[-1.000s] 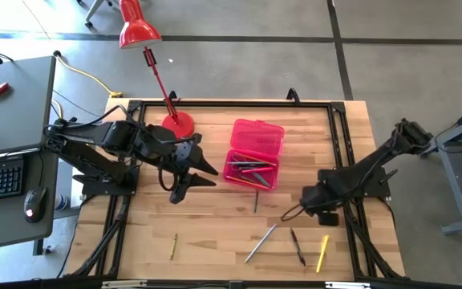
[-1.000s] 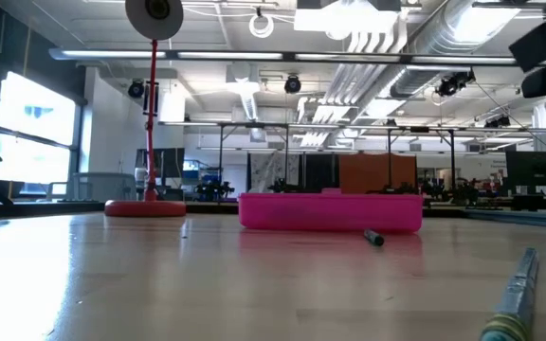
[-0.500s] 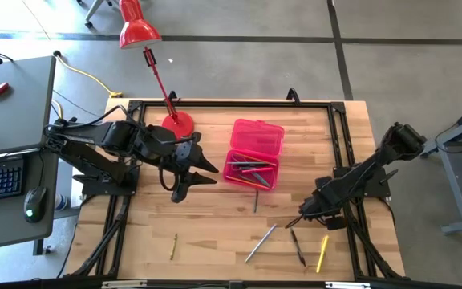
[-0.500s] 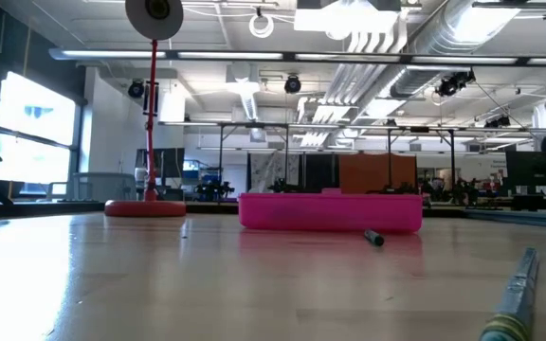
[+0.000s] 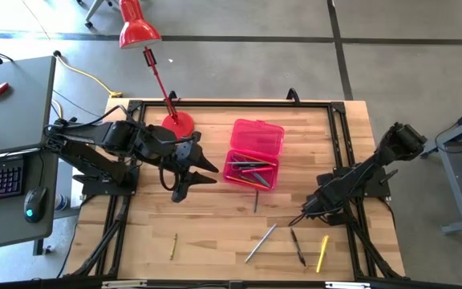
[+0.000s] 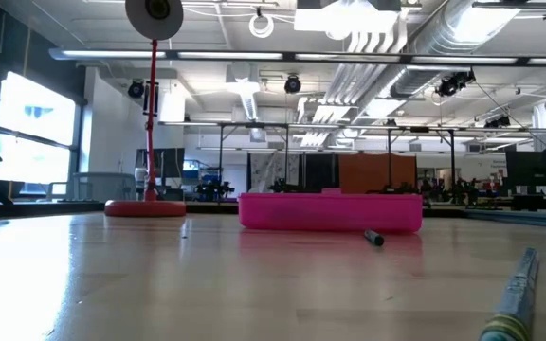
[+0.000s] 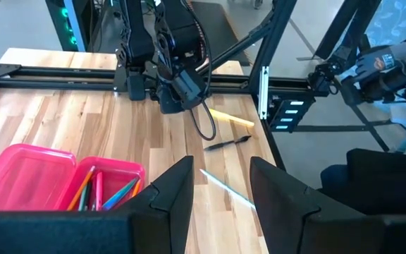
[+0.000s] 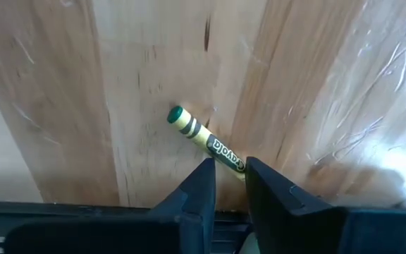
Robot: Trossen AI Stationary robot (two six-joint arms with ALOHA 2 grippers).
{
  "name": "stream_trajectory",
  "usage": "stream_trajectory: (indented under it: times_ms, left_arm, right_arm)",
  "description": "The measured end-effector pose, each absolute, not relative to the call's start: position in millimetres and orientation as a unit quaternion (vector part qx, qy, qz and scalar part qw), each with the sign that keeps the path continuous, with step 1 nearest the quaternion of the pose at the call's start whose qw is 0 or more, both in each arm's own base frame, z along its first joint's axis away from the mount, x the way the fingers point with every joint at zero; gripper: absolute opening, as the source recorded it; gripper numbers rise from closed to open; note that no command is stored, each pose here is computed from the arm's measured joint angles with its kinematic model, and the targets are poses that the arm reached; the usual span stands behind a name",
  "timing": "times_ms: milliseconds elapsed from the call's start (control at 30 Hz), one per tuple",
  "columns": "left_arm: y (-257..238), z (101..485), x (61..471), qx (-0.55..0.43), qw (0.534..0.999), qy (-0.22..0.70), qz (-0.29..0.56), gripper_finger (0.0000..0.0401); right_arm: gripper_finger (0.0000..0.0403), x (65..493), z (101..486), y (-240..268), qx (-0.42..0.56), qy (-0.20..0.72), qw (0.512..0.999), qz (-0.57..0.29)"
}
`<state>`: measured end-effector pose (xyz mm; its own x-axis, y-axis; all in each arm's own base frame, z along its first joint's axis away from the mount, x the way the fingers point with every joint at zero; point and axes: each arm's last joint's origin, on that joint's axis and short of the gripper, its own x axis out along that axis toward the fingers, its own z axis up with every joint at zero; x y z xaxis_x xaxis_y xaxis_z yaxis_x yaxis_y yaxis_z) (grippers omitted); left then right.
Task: Pick & place school supplies into a supply box
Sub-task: Put the right green crayon into the red supply box
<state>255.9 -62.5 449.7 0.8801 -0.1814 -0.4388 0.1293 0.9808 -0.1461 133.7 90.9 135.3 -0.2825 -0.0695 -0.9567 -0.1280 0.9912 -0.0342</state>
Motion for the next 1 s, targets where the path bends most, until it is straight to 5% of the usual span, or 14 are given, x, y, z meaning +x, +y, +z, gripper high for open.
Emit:
stream_trajectory:
  times_ms: [333,800,1000]
  left_arm:
    - [-62.4,449.2,255.7,-0.056,0.967,0.234,-0.08,0.0172]
    - [-62.4,449.2,255.7,-0.056,0.967,0.234,-0.08,0.0172]
    - [-62.4,449.3,255.7,-0.056,0.967,0.233,-0.079,0.0172]
  right_arm:
    - [0.0055,141.1,127.2,95.4,-0.052,0.756,0.651,0.028]
    - [0.0053,144.3,128.5,103.1,-0.061,0.746,0.663,0.018]
    - [0.0015,146.1,128.9,103.5,-0.049,0.741,0.669,0.008]
